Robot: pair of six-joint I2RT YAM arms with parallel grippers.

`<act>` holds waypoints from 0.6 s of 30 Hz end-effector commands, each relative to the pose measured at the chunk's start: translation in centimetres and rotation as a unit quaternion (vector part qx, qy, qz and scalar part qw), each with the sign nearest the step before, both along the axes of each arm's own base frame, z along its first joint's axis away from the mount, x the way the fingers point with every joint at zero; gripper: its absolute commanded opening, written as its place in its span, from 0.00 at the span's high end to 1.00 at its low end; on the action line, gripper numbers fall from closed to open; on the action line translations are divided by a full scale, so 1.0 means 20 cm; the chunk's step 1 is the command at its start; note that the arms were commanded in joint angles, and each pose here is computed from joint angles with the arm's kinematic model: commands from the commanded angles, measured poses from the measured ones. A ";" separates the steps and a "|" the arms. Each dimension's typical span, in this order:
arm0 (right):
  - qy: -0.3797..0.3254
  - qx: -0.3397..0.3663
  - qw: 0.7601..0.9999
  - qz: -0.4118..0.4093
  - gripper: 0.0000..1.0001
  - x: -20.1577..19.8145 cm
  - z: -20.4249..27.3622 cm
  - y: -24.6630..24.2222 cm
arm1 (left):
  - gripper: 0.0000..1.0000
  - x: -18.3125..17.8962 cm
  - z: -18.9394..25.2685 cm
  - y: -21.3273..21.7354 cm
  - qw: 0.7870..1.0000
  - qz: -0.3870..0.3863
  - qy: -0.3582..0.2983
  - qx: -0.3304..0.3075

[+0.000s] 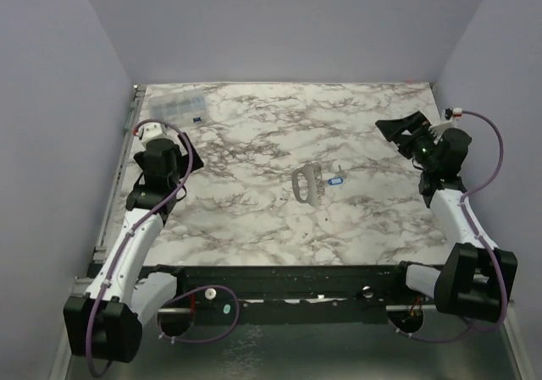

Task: Put the keys on the keyring

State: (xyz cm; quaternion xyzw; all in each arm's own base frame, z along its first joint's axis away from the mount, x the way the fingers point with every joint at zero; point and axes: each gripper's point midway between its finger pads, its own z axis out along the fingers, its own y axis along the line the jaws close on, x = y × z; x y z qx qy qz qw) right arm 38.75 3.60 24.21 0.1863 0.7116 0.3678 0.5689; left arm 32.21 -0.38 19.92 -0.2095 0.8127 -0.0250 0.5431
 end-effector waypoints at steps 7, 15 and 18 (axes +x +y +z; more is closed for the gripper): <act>0.254 -0.018 0.966 -0.034 0.00 -0.24 -0.44 -0.05 | 0.02 -0.05 -0.21 -0.60 0.965 -0.242 0.096 0.039; 0.306 -0.093 0.943 -0.093 0.00 -0.39 -0.52 -0.12 | 0.07 -0.17 -0.24 -0.89 0.929 -0.343 0.105 0.091; 0.316 -0.102 0.940 -0.084 0.00 -0.44 -0.54 -0.10 | 0.11 -0.19 -0.24 -0.98 0.913 -0.372 0.105 0.133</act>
